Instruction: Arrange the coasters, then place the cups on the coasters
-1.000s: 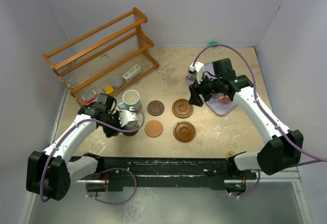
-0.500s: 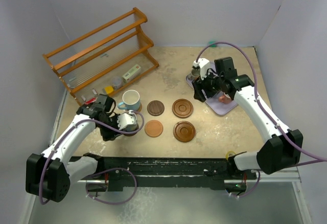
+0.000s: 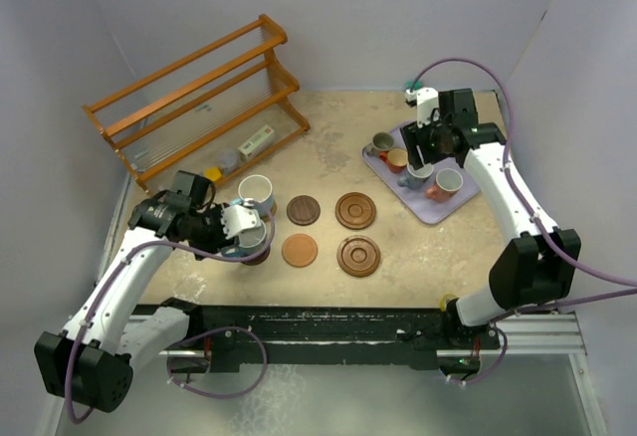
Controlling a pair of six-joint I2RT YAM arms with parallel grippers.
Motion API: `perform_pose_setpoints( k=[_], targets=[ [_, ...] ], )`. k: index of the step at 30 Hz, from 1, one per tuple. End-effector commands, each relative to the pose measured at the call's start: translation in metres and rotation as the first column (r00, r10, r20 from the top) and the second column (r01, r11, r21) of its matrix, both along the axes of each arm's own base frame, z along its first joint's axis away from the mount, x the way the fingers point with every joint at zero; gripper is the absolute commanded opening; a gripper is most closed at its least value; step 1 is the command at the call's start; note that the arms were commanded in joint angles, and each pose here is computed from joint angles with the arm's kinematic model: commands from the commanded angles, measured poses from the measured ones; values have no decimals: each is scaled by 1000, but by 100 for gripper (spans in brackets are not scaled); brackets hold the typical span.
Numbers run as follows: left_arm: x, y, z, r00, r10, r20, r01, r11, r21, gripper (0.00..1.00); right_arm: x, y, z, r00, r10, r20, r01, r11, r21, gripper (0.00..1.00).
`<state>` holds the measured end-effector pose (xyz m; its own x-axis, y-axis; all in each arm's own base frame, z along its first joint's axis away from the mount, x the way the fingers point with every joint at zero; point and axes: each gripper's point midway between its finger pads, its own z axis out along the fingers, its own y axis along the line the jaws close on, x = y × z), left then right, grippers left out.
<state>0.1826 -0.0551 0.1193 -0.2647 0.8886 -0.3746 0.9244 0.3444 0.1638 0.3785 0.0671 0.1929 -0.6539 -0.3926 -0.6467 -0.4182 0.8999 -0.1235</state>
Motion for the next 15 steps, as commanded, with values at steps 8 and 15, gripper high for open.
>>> perform_pose_setpoints(
  k=[8, 15],
  targets=[
    [53, -25, 93, 931, 160, 328, -82, 967, -240, 47, 26, -49, -3, 994, -99, -55, 95, 993, -66, 66],
    [81, -30, 111, 891, 304, 338, -191, 925, -329, 48, 41, -61, -17, 988, -106, -114, 97, 992, -81, 65]
  ],
)
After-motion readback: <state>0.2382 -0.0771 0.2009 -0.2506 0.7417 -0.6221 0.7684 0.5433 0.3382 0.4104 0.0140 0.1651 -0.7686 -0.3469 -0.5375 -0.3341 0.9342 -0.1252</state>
